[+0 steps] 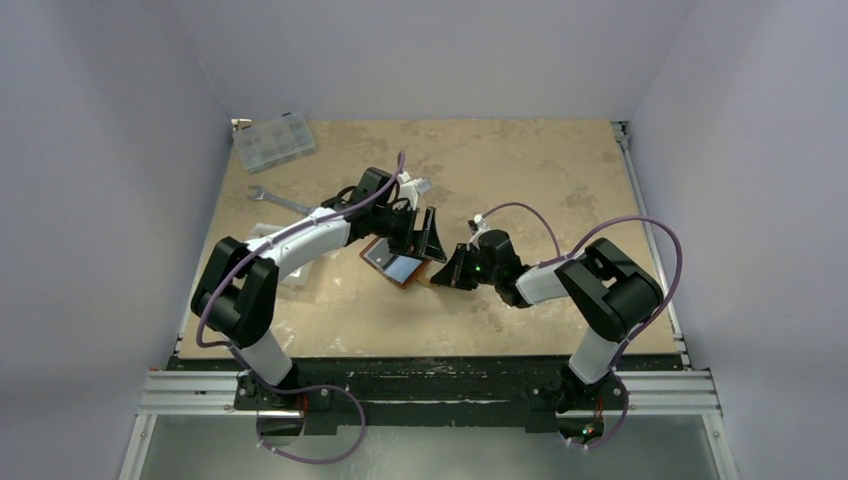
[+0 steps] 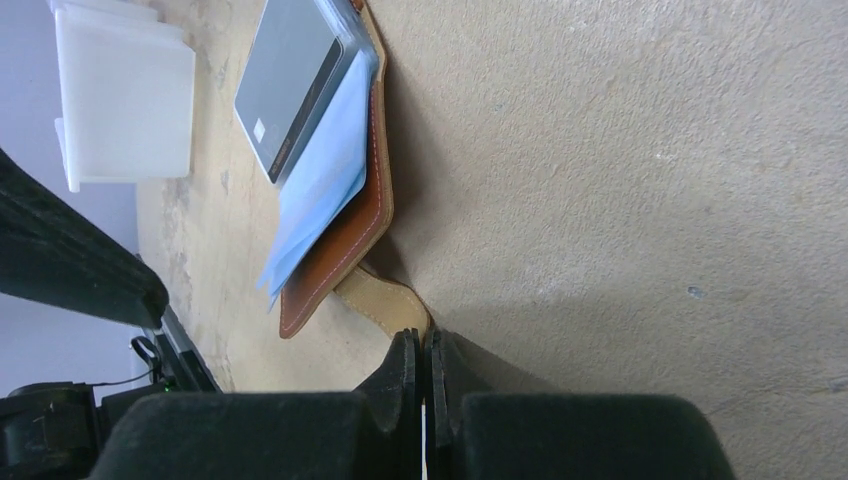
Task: Put the credit cards into the card holder
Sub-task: Open the card holder at the center of the board.
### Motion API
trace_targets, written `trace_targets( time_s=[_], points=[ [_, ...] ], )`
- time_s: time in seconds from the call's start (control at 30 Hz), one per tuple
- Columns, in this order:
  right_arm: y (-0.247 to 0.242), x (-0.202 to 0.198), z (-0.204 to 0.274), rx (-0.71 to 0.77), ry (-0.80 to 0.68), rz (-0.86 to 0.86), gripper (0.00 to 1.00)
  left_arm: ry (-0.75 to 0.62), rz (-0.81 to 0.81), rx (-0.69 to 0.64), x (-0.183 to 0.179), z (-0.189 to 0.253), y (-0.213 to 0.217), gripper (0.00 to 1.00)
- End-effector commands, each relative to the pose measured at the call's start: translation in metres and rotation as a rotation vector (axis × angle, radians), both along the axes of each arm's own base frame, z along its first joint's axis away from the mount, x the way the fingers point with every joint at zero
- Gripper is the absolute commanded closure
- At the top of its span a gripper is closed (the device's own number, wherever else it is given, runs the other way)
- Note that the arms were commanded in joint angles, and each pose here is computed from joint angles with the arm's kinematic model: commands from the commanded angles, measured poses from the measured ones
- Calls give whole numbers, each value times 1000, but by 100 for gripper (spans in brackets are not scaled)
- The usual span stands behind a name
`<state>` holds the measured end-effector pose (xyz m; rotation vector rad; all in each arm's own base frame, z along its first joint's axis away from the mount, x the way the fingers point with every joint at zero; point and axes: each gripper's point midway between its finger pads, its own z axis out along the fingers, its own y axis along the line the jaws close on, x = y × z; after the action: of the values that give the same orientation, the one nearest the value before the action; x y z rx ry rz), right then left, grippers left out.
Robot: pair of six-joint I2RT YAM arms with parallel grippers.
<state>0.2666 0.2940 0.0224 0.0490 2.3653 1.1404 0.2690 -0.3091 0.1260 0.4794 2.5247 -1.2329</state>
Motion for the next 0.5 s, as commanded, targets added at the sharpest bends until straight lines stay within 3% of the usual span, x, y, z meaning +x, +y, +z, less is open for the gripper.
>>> trace_targets(
  time_s=[0.0, 0.13, 0.3, 0.4, 0.47],
  points=[
    [7, 5, 10, 17, -42, 20, 100, -87, 49, 47, 20, 14, 17, 19],
    [6, 5, 11, 10, -43, 19, 100, -97, 138, 167, 43, -9, 39, 19],
    [-4, 12, 14, -93, -89, 21, 84, -54, 186, 272, 47, -50, 52, 28],
    [-11, 18, 15, -165, -112, 25, 100, -19, 208, 252, 37, -66, 52, 33],
    [-16, 25, 15, -205, -126, 23, 100, 7, 208, 237, 30, -71, 51, 35]
  ],
)
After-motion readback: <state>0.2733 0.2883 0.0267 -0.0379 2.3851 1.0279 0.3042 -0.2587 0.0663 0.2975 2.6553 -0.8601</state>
